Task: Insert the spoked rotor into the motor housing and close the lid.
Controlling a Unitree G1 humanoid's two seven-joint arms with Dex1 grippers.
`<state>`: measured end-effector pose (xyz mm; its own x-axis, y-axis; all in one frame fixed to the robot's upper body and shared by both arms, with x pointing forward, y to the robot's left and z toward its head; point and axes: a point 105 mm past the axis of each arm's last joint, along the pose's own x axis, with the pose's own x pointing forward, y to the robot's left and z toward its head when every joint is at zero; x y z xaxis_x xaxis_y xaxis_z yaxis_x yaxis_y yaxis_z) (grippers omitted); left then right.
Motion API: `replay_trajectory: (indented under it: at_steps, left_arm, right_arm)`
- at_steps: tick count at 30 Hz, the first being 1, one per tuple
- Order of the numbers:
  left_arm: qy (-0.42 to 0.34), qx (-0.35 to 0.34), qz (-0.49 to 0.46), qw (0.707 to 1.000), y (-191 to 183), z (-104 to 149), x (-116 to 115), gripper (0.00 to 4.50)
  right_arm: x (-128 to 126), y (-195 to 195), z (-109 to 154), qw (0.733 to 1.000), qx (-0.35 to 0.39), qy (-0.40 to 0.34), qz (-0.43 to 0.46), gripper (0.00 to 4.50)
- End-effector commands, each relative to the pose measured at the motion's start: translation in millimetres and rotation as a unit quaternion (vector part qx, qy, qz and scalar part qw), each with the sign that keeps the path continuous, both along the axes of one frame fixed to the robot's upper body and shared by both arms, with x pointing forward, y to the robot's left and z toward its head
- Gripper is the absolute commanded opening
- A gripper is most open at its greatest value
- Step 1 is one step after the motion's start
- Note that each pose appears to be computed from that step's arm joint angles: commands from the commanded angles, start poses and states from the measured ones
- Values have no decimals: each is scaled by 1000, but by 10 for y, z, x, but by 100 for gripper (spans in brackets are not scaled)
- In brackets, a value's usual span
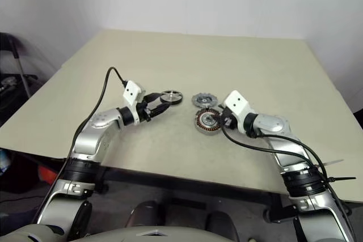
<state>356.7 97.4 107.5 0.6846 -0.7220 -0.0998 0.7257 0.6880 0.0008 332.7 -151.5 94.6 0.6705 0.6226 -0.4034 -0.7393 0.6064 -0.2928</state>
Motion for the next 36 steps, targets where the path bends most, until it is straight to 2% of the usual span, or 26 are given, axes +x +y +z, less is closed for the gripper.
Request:
replay_trajectory:
  at_steps: [1,10,15,19,28,33,36]
  left_arm:
    - [-26,-1,4,1000,16,148,11,312]
    - [-22,7,7,1000,26,114,28,312]
    - [-14,10,1,1000,-15,48,-12,312]
    - [-10,14,-3,1000,-28,6,-8,312]
    - [-10,21,-11,1000,-64,-26,-19,312]
    - [-9,22,-9,1000,-60,-30,-41,312]
    - [-9,22,-4,1000,-33,-33,-45,312]
  right_arm:
    - [14,127,83,999,3,-18,29,221]
    - [17,175,-186,1000,-2,6,21,221]
    - [-55,212,12,999,23,-9,47,221]
    - [-8,133,143,999,25,-23,41,221]
    - [86,55,73,999,17,-22,19,221]
    - [98,61,-181,1000,19,4,7,221]
    - [75,93,-105,999,27,-5,17,221]
